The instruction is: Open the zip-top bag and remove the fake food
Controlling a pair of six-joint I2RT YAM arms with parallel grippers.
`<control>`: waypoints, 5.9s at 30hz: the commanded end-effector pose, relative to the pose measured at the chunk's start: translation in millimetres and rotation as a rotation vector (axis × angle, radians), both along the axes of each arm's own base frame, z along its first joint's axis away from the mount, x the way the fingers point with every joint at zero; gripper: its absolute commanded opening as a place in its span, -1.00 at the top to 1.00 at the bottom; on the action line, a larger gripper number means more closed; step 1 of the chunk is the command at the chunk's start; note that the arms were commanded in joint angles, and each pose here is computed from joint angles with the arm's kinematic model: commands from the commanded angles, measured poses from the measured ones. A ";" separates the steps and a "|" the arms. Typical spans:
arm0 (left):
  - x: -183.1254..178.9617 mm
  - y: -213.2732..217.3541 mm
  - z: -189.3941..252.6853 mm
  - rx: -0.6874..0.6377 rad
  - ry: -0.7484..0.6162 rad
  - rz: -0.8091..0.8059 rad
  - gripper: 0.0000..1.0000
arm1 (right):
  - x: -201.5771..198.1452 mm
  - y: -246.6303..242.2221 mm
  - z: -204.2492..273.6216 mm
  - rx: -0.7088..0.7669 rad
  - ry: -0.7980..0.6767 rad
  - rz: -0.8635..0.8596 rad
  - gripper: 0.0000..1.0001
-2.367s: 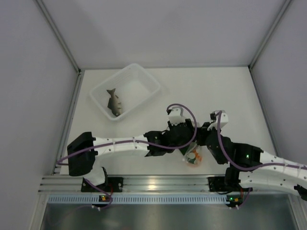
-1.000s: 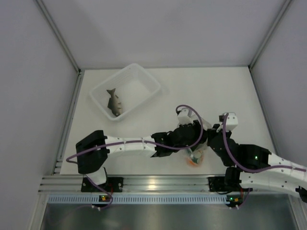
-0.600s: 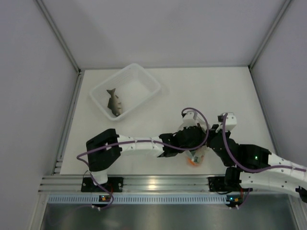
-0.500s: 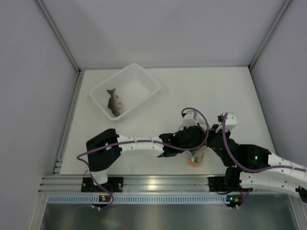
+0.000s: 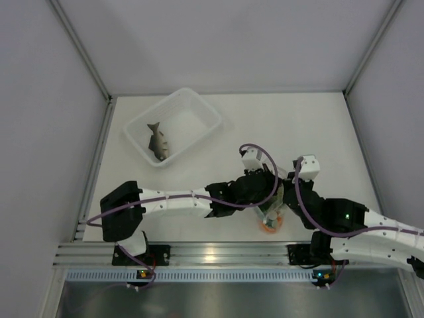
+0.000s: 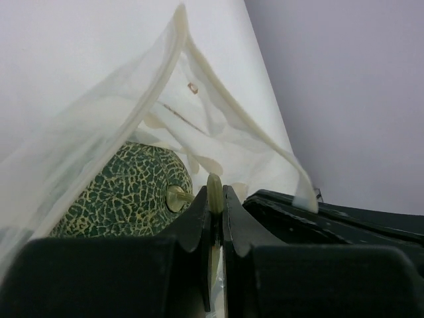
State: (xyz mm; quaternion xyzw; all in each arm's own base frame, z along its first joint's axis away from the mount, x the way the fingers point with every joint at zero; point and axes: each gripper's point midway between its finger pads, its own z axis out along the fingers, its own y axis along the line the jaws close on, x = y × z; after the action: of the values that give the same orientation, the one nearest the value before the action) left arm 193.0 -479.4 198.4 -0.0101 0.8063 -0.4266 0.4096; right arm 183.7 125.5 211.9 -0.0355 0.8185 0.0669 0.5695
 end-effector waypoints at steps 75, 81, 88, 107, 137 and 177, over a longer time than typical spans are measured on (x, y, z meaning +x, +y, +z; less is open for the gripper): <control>10.6 117.0 188.5 -0.680 -0.062 -0.389 1.00 | 51.3 22.4 6.7 -0.175 0.054 -0.014 1.00; 28.1 147.5 200.0 -0.715 -0.091 -0.314 1.00 | 57.3 15.7 -5.4 -0.153 0.052 -0.052 1.00; 72.1 208.3 212.7 -0.718 -0.174 -0.127 1.00 | 54.4 9.8 1.3 -0.116 0.043 -0.052 1.00; 167.5 312.1 189.9 -0.341 -0.186 0.385 1.00 | 40.9 -8.0 16.5 -0.067 0.015 -0.052 1.00; 362.3 345.9 109.1 -0.212 -0.183 0.491 1.00 | 39.5 9.0 24.3 -0.010 -0.020 0.046 1.00; 248.3 305.2 196.7 -0.013 -0.351 0.338 -0.97 | 50.5 29.1 44.2 0.075 -0.036 0.046 1.00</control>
State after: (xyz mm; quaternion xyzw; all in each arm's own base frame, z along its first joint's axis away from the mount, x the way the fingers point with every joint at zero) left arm 469.7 -156.6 400.9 -0.1149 0.6857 -0.3805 0.6098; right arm 225.0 152.9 223.4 -0.0813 0.8249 0.0805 0.5536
